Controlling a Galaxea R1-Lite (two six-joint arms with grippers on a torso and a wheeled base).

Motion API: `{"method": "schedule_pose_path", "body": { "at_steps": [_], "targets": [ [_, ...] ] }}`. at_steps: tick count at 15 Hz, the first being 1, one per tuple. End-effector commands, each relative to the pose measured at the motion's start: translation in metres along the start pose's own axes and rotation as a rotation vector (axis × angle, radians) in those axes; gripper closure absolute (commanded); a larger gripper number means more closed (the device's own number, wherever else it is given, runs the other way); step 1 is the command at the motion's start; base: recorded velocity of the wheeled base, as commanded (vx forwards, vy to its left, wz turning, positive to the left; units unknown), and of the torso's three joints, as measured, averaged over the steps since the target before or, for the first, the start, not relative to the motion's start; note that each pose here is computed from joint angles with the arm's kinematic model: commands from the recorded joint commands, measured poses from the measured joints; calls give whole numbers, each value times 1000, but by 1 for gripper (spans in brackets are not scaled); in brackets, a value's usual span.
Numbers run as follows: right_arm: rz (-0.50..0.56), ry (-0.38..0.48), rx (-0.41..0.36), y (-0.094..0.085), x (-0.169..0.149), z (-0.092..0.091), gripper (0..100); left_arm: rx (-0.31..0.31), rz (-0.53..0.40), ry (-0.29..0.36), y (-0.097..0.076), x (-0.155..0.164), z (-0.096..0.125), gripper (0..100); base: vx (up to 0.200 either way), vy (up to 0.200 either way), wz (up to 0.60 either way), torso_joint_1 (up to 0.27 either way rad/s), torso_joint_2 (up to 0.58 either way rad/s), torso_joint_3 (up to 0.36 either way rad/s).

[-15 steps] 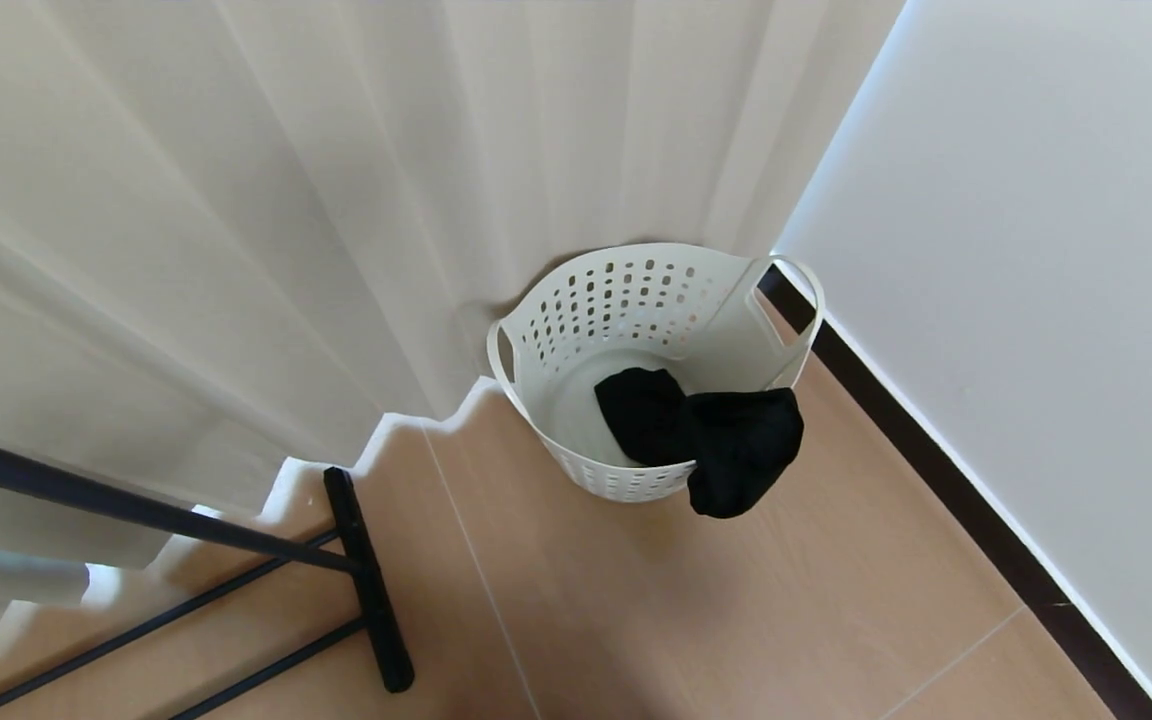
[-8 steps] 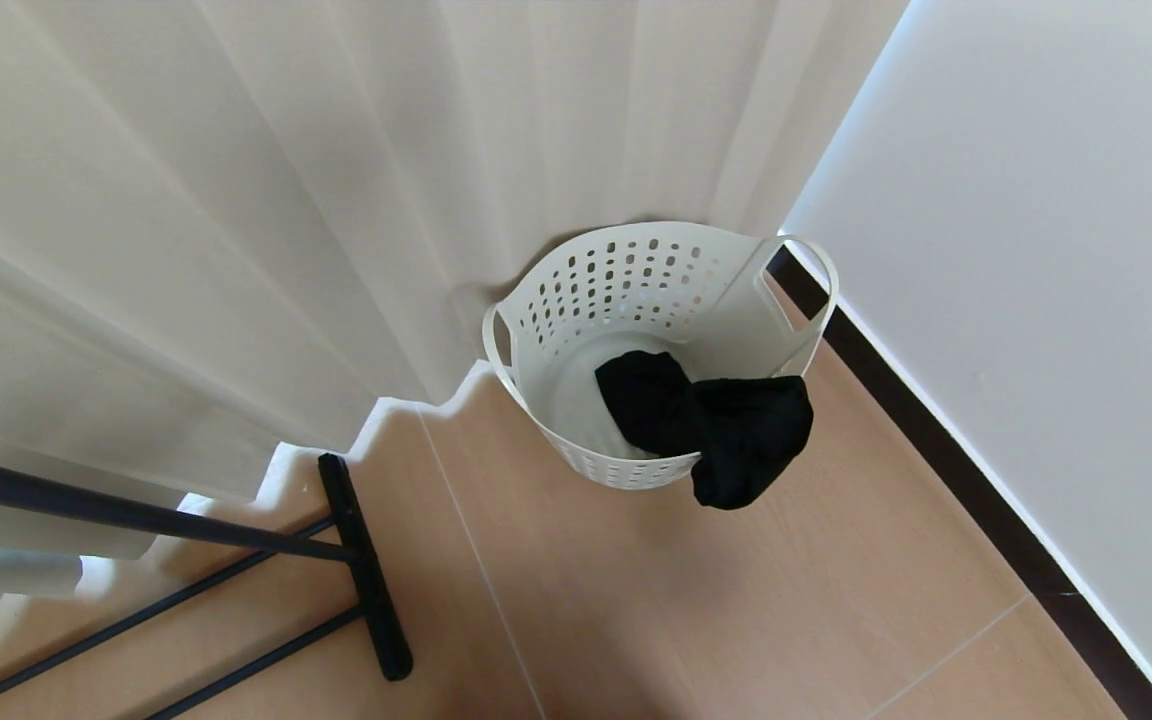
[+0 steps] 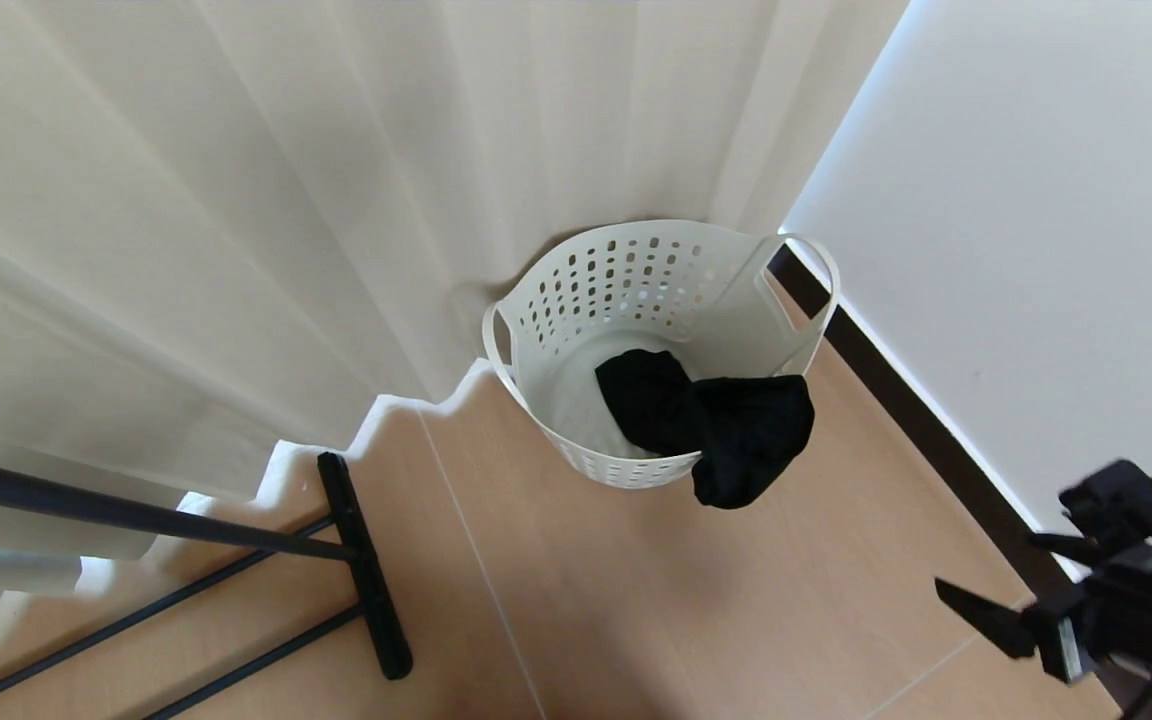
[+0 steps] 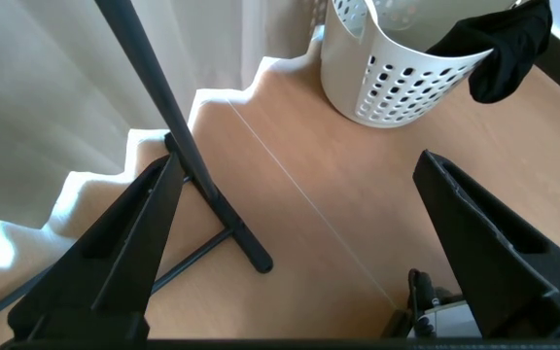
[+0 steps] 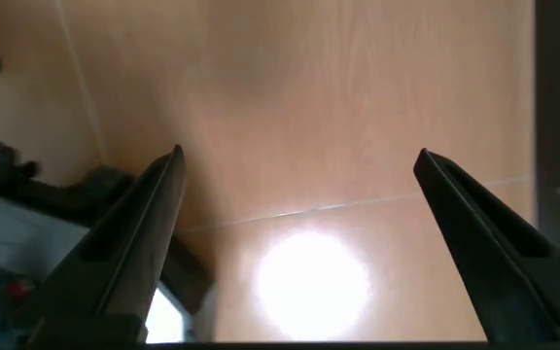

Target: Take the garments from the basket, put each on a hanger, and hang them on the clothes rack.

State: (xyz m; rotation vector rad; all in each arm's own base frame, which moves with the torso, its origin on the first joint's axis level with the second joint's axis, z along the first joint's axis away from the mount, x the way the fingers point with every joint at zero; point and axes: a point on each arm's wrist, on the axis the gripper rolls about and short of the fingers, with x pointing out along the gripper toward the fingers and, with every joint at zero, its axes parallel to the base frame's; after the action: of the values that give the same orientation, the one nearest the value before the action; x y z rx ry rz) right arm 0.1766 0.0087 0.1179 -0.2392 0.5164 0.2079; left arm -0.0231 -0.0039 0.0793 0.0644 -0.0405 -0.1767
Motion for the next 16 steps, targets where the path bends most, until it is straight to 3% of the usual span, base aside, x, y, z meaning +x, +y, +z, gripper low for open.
{"method": "schedule_pose_path", "body": {
  "at_steps": [1,3,5,8,10,12,16],
  "targets": [
    [-65,-4,-108,-42,81,41,0,0,0,0,0,0,0,0,0,0,0,0,0,0],
    [-84,-58,-126,-53,101,69,0,0,0,0,0,0,0,0,0,0,0,0,0,0],
    [-70,-60,-150,-56,117,87,0,0,0,0,0,0,0,0,0,0,0,0,0,0],
    [-16,-38,-145,-57,141,81,0,0,1,0,0,0,0,0,0,0,0,0,0,0],
    [1,-106,-158,-62,138,99,0,-2,0,0,0,0,0,0,0,0,0,0,0,0],
    [37,-141,-192,-51,146,112,0,-2,0,0,0,0,0,0,0,0,0,0,0,0],
    [65,-88,-190,-46,169,98,0,0,0,0,0,0,0,0,0,0,0,0,0,0]
  ]
}}
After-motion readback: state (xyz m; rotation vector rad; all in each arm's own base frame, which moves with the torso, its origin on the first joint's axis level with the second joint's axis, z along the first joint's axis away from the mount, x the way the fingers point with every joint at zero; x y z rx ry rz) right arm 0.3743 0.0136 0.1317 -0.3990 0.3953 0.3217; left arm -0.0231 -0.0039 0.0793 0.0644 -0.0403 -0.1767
